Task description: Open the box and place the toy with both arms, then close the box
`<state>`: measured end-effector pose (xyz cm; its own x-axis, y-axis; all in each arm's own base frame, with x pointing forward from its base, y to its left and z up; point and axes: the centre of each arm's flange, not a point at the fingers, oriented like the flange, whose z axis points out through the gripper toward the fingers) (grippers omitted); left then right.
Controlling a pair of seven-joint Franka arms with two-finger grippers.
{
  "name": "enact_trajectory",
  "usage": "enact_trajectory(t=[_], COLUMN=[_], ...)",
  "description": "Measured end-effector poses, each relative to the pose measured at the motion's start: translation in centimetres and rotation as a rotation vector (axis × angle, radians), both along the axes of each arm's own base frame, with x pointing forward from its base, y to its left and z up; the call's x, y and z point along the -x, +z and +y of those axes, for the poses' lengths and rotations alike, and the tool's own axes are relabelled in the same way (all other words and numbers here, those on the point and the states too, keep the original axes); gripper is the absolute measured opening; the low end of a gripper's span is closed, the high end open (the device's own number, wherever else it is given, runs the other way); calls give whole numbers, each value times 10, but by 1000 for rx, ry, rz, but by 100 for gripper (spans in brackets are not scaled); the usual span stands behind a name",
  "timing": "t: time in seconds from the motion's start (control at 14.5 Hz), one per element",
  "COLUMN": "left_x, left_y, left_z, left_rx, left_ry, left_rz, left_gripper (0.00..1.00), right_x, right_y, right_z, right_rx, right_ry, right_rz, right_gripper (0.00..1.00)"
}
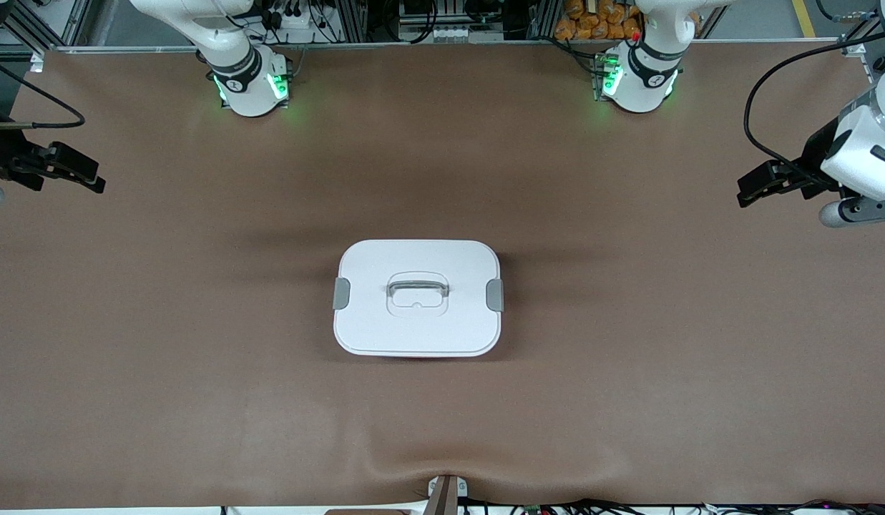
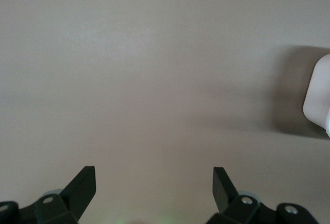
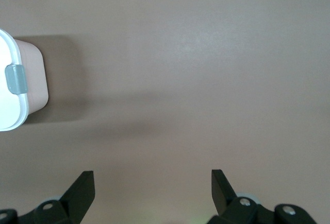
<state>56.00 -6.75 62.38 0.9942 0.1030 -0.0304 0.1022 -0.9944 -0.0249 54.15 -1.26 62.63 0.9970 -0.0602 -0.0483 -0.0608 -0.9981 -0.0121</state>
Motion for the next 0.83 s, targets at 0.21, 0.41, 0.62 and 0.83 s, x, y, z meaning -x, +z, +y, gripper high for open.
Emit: enact_trajectory(t=[0.21,0.41,0.62,0.83], left_x=[9,24,39,53], left_y=[16,21,25,29], left_z=[0,5,8,4], left_rx=[-6,-16,-2,10], left_ry=[-8,-42,-49,-54], left_rz=[-26,-23,-22,-26], left_gripper=[100,100,100,100], right_x=[0,0,0,0], right_y=[0,0,0,-1], right_z=[0,0,0,0], right_rx=[0,0,0,0], right_ry=[0,0,0,0], right_rz=[0,1,1,2], right_gripper=[100,100,100,100])
